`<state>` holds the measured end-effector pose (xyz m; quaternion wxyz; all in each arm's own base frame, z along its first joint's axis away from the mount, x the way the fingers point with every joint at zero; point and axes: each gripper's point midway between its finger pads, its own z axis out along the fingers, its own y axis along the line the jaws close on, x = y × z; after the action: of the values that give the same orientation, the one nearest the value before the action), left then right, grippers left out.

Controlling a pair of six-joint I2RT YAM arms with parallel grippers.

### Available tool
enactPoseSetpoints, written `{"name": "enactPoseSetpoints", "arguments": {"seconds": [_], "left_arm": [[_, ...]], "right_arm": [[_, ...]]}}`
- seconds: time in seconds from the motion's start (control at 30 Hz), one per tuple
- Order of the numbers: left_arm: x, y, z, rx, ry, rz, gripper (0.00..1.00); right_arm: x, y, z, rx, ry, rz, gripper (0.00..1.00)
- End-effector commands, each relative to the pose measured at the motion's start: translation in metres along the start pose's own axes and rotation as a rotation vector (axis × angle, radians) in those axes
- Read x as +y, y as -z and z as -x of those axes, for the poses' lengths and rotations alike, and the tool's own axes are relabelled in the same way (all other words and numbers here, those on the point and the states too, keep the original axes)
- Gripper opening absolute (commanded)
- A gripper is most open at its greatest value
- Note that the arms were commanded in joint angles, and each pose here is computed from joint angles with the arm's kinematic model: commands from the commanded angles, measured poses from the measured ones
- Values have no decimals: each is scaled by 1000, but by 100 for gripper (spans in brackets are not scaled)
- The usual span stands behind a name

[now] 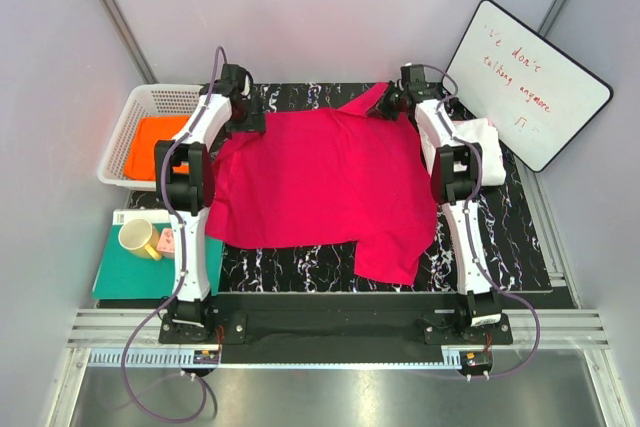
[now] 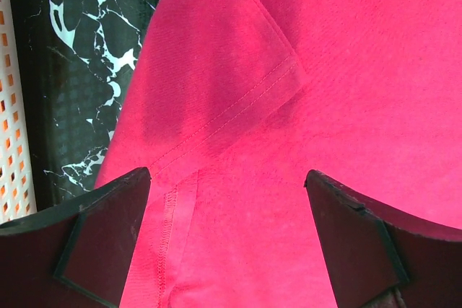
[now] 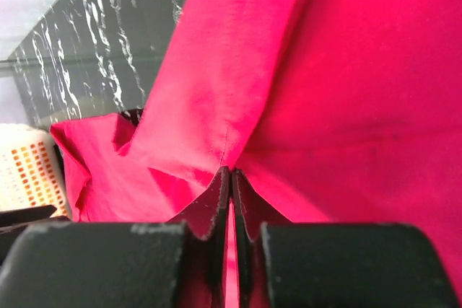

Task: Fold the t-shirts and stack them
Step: Grap the side of the flattened tshirt furthest away from the robot with both arms

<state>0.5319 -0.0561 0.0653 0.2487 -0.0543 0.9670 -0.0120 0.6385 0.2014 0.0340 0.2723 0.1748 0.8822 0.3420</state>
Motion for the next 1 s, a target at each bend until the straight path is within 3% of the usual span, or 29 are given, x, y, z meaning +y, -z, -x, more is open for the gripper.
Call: {"name": "enactPoseSetpoints", "arguments": {"seconds": [0.0, 0.13, 0.3, 0.77, 0.8, 0.87, 0.9, 0.97], "left_arm": [[-10, 30, 22, -79, -23, -43, 95], [-16, 31, 19, -74, -36, -55, 94], [-16, 22, 11, -48, -43, -59, 84], [-3, -35, 18, -32, -25, 22, 85], [-2, -41, 16, -24, -24, 28, 81], [-2, -41, 20, -28, -13, 23, 61], [1, -39, 25, -46, -3, 37, 35], [3, -38, 29, -62, 0, 51, 15]], "right_arm": [[66, 61, 50, -181, 147, 23, 9], [75, 70, 58, -202, 156, 35, 9], [79, 71, 55, -184, 137, 54, 9], [88, 82, 48, -154, 134, 69, 9], [89, 84, 48, -155, 138, 71, 9], [90, 87, 47, -149, 139, 70, 9], [90, 88, 46, -143, 141, 70, 9], [91, 89, 43, -133, 142, 71, 9]]}}
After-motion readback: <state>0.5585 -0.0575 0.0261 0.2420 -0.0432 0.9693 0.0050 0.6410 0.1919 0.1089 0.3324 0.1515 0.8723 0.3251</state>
